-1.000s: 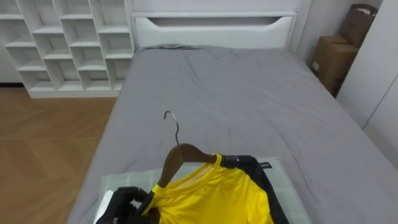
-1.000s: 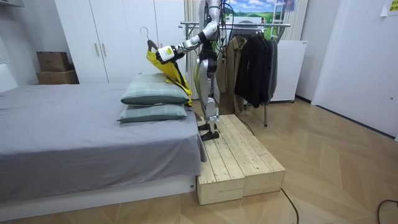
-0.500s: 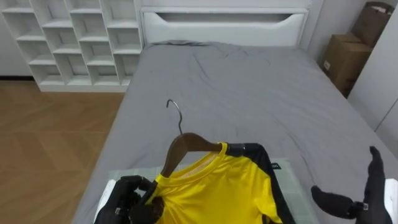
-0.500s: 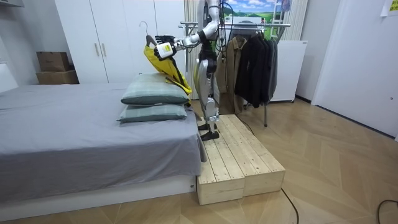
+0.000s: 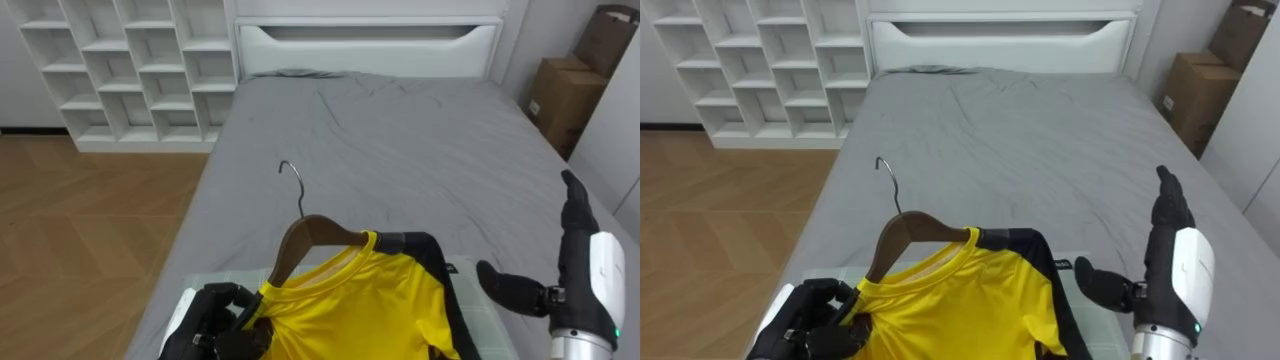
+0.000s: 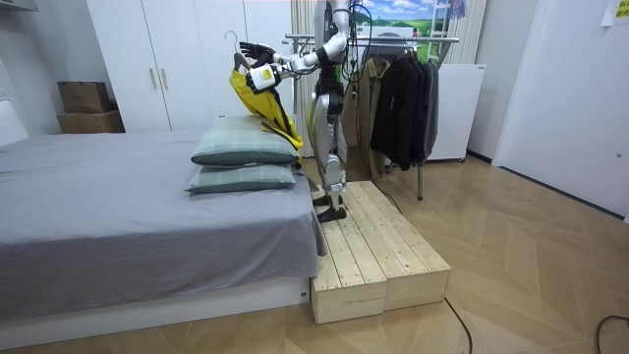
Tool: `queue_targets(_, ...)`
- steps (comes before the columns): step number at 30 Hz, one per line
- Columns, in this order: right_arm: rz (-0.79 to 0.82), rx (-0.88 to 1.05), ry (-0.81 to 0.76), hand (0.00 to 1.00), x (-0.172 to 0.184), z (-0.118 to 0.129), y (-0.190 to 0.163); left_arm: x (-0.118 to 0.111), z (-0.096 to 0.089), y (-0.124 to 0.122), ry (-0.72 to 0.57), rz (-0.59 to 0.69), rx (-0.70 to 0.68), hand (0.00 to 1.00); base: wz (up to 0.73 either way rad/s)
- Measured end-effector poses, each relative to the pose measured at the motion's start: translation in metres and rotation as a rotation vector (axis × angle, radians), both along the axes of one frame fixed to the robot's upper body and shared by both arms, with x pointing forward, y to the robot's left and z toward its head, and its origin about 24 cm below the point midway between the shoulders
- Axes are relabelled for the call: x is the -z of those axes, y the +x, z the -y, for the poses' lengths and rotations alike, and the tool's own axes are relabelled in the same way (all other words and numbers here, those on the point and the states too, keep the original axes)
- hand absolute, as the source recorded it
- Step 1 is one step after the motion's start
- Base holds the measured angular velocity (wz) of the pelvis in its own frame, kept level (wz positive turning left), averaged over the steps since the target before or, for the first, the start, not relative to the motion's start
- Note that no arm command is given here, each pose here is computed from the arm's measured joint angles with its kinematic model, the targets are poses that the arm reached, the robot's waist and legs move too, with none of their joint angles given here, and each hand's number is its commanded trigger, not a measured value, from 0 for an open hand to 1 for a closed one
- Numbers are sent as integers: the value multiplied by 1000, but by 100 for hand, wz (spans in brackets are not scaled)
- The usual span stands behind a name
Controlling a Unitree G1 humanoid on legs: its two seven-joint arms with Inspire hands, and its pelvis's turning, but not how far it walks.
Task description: Hang clothes
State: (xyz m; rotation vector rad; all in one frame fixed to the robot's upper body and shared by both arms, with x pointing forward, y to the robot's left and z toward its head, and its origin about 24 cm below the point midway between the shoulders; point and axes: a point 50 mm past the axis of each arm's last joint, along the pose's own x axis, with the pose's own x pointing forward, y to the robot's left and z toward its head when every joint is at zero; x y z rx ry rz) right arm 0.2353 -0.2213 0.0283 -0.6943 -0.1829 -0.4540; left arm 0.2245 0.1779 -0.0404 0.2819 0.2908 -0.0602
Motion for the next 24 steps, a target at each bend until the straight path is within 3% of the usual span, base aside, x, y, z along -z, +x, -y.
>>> queue_targets(4,7,-91,-67,0,-5,-11,2,-6,2,2,-9,26,29,100,-2)
queue_targets(12,-130,-311,-293,0,1,-24,4,-11,-1,4,13,45,68,100,0)
queue_targets(24,-288,-493,-397,0,10,-34,5,-15,-3,6,26,54,101,100,5)
